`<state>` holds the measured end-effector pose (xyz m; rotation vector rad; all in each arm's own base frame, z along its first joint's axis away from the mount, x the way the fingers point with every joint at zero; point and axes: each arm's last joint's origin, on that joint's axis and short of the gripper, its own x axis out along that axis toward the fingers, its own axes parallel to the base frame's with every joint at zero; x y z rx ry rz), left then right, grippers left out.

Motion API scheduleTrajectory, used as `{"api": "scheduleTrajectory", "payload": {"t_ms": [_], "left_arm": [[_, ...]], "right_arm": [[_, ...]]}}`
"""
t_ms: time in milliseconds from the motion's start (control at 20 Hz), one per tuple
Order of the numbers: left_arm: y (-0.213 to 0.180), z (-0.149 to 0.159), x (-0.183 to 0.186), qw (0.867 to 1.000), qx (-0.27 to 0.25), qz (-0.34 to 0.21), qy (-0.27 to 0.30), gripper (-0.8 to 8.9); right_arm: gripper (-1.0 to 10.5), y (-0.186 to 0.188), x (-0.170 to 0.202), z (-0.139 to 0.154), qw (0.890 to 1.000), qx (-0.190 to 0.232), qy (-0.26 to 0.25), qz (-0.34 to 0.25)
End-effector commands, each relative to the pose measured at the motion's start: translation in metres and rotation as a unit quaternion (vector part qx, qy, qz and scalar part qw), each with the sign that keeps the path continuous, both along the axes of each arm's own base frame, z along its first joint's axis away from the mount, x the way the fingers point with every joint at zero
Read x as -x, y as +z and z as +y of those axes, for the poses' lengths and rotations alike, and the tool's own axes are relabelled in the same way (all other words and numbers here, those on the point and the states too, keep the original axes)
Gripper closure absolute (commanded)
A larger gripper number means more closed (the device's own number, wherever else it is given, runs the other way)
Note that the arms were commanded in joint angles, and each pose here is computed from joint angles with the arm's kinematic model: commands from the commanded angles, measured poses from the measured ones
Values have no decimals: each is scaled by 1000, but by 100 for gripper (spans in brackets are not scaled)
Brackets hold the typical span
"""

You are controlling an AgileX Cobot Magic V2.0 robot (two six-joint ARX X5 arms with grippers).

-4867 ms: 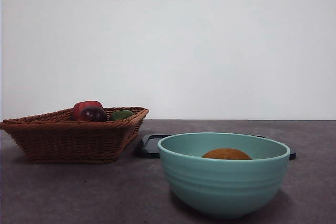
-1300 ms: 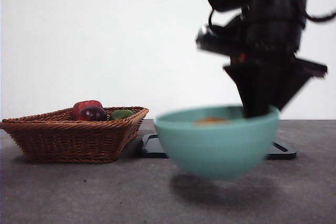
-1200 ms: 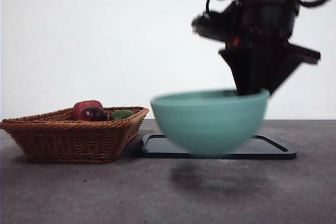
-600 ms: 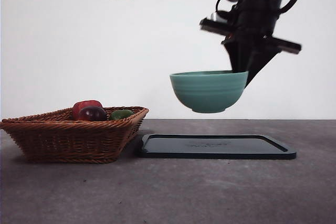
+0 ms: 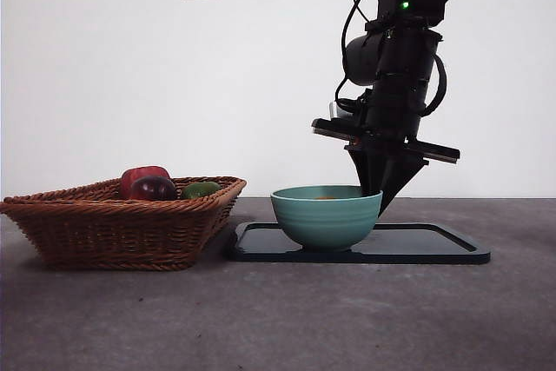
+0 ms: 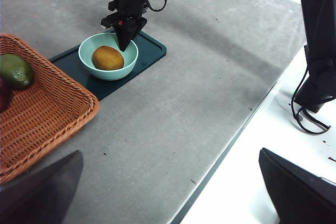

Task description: Pick up the wifruite, put it on the bowl, pick up the plate, put it on desk

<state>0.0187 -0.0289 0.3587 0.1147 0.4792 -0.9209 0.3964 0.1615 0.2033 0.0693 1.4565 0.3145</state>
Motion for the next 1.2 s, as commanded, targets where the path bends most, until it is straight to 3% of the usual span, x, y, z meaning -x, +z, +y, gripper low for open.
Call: {"api": "scheduleTrajectory", "payload": {"t_ms": [50, 100, 250, 350, 450, 600, 650, 850, 1050, 1200], "left_arm": [[3, 0, 0, 1000, 8, -5, -2, 283], [3, 0, 0, 1000, 8, -5, -2, 283], [3, 0, 0, 1000, 9, -5, -2, 283], [3, 0, 0, 1000, 9, -5, -2, 283], [3, 0, 0, 1000, 9, -5, -2, 283], [3, 0, 0, 1000, 9, -5, -2, 283], [4, 0, 0, 1000, 9, -6, -3, 283], [4, 0, 0, 1000, 11, -8, -3, 283], [4, 0, 0, 1000, 11, -8, -3, 283], [5, -1, 0, 1000, 17, -11, -3, 283]], "right_arm": [[938, -4, -6, 5, 1000, 4, 14, -8], [905, -5, -6, 4, 1000, 19, 11, -14], [537, -4, -7, 3, 999, 34, 8, -22], [459, 14, -3, -2, 999, 28, 7, -40], [456, 51, 7, -13, 996, 22, 1, -81], [434, 127, 50, -33, 985, 56, -1, -163], [380, 154, 72, -40, 980, 63, -5, -190], [377, 226, 167, -59, 962, 64, 7, -265], [378, 253, 232, -70, 953, 30, 45, -299], [378, 253, 269, -75, 947, -2, 71, -312]]}}
